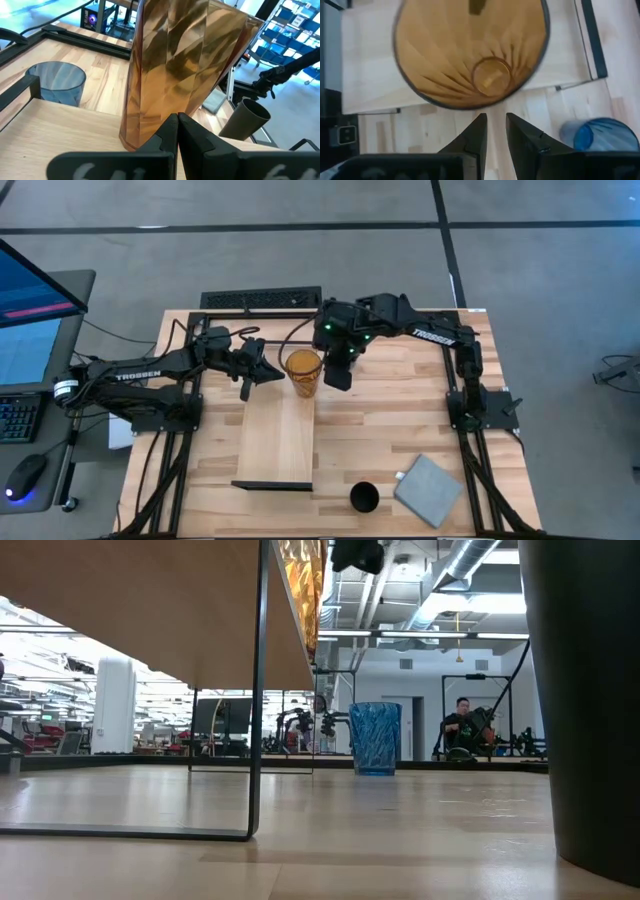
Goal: Stack small to large cups/mugs on shelf
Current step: Put the brown cup on the shelf
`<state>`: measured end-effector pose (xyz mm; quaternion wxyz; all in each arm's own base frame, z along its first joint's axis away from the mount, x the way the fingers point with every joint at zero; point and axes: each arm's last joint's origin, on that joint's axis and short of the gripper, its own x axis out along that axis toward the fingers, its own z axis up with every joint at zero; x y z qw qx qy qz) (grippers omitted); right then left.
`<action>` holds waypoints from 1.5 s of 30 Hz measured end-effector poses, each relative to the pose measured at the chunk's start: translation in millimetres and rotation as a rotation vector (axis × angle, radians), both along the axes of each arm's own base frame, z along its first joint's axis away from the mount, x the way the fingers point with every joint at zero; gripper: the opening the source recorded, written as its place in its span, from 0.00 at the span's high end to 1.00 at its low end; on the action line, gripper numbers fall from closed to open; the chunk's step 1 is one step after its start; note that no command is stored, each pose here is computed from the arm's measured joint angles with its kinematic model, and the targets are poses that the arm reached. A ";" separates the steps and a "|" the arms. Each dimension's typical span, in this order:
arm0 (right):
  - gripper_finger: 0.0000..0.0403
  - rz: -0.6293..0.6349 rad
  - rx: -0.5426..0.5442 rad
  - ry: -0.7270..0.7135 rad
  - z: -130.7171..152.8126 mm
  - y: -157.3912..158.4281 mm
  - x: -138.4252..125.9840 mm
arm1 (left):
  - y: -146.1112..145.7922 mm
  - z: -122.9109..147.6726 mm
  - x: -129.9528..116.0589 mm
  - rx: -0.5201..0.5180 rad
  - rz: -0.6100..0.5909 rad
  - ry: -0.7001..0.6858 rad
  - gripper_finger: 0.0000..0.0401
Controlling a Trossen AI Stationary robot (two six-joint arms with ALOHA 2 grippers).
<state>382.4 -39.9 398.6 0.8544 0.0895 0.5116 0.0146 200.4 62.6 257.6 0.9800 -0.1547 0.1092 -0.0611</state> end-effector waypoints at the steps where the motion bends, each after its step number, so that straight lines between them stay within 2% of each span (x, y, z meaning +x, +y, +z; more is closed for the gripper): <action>1: 0.77 0.003 0.008 -0.008 0.4 0.2 0.6 | -0.1 -0.8 -0.2 0.001 -0.001 0.007 1.00; 15: 0.77 -0.017 0.052 -0.086 4.5 0.1 7.3 | -1.7 -4.6 -5.9 0.002 -0.030 0.062 1.00; 22: 0.77 0.014 0.141 -0.072 -14.2 -0.3 26.4 | -1.2 3.7 -22.8 0.012 0.004 0.054 1.00; 24: 0.77 0.023 0.174 -0.028 -22.2 -1.1 28.0 | -2.0 7.4 -28.4 0.018 0.013 0.042 1.00; 28: 0.77 0.051 0.206 -0.048 -26.8 -4.6 34.3 | -4.5 11.5 -39.1 0.021 0.031 0.041 1.00; 34: 0.77 0.060 0.195 -0.110 -23.5 -8.0 38.6 | -8.1 13.4 -48.7 0.023 0.058 0.055 1.00; 45: 0.77 0.078 0.172 -0.166 -20.6 -8.5 42.8 | -8.9 12.3 -50.5 0.016 0.059 0.071 1.00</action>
